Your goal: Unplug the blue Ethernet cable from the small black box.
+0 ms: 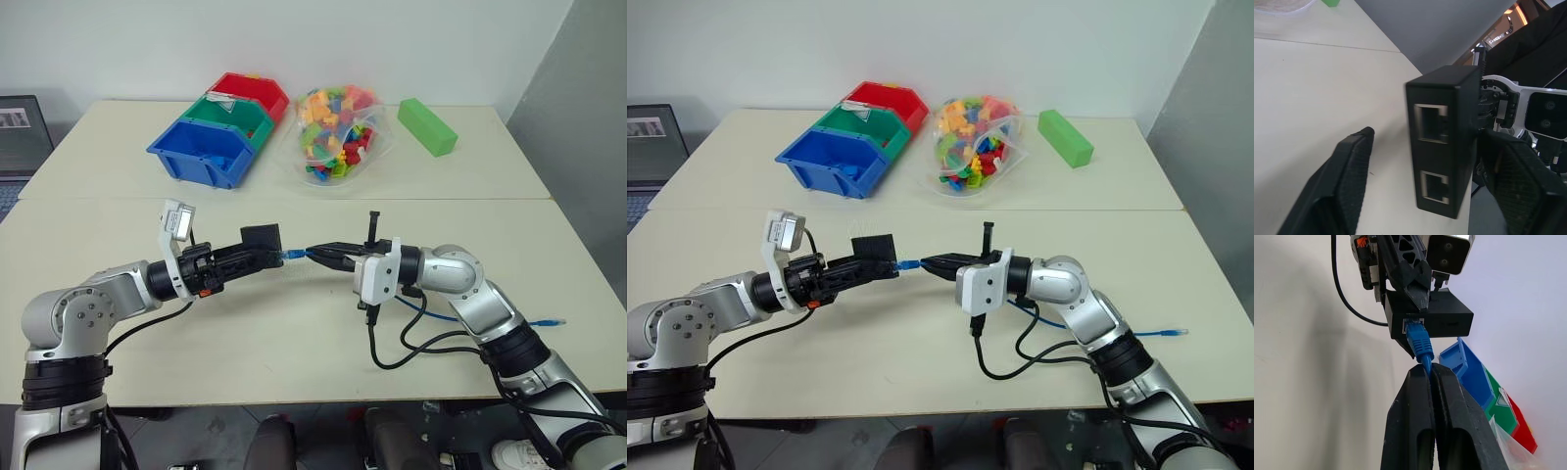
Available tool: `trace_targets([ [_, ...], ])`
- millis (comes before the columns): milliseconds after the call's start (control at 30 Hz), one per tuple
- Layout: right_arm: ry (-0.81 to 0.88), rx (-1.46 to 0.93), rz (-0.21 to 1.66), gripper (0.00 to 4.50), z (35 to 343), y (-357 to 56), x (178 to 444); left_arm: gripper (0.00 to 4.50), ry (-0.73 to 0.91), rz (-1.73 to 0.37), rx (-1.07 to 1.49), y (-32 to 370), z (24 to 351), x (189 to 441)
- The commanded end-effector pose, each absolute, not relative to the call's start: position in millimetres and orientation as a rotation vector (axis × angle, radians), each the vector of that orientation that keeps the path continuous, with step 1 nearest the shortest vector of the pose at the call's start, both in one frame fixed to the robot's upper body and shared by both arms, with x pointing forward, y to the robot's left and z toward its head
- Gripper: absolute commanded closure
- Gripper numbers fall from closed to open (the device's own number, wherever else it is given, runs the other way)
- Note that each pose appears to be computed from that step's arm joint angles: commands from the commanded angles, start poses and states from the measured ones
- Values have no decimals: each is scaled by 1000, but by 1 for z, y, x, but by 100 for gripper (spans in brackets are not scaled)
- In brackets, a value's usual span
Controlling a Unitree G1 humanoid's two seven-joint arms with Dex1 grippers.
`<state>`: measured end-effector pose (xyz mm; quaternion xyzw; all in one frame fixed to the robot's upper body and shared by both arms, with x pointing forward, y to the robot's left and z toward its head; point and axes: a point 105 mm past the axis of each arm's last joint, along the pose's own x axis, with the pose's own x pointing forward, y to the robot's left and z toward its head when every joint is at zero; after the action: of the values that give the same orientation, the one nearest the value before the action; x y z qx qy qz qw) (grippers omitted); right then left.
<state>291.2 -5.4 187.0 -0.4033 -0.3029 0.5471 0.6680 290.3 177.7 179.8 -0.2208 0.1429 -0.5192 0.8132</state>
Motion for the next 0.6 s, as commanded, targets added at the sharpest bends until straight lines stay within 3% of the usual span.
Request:
trace_targets([
  [33,-754,-894,1203,450,204,-8,290,192,251,-1135,-452,177,196,288],
  [333,-754,-897,1198,450,203,-10,290,365,241,-1145,-460,179,201,287],
  [600,-746,-909,1229,450,198,-9,287,372,245,-1161,-431,177,200,284],
])
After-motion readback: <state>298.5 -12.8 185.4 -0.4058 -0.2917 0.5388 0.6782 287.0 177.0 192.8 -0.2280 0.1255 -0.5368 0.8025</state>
